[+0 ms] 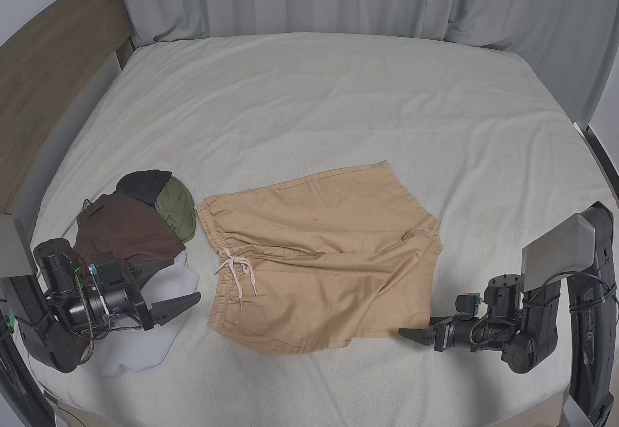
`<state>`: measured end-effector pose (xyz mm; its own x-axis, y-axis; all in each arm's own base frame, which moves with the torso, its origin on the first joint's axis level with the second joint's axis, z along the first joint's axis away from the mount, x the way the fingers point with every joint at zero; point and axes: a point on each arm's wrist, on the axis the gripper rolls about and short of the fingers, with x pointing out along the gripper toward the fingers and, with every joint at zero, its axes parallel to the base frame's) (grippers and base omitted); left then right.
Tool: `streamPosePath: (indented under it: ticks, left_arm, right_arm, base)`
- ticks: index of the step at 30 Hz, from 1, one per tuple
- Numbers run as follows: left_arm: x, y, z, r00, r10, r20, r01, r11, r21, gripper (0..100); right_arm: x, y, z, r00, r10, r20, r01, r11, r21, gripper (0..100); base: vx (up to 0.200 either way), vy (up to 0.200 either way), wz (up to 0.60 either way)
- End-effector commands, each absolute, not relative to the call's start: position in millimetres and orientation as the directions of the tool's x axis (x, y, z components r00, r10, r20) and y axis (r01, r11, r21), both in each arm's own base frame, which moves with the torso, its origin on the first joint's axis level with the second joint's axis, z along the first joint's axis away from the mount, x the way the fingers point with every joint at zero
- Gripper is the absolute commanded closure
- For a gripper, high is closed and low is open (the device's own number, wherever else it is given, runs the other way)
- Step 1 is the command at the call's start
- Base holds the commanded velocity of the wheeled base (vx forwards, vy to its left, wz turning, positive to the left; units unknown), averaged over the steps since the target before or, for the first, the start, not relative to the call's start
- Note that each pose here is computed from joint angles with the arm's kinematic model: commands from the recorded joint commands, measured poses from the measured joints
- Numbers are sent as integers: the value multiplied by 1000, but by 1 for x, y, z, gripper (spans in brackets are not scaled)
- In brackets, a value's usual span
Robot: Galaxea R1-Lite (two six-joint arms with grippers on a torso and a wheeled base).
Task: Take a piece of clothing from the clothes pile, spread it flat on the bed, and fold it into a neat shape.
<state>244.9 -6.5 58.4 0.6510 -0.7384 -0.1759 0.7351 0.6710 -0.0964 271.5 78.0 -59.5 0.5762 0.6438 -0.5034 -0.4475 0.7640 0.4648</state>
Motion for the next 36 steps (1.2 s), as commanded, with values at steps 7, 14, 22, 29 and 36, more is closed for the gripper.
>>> streamPosePath:
  ticks: [7,14,22,29,36]
  left_arm:
    - [245,-6,59,652,-738,-175,735,672,-96,0]
    - [245,-6,58,650,-739,-176,736,671,-97,0]
    - [244,-7,57,648,-740,-179,736,669,-100,0]
    - [242,-9,51,636,-745,-200,733,665,-145,0]
    - [246,-7,40,635,-739,-227,709,674,-208,0]
  right_arm:
    - [272,79,-61,574,645,-504,-450,763,465,100]
    - [272,76,-63,576,639,-510,-441,768,465,100]
    - [268,62,-61,593,610,-525,-400,790,465,100]
    - [259,44,-52,617,575,-537,-351,812,466,100]
    - [250,33,-53,613,551,-567,-354,832,427,100]
  base:
    - [0,0,0]
    - [0,0,0]
    - [0,0,0]
    - [0,0,0]
    - [0,0,0]
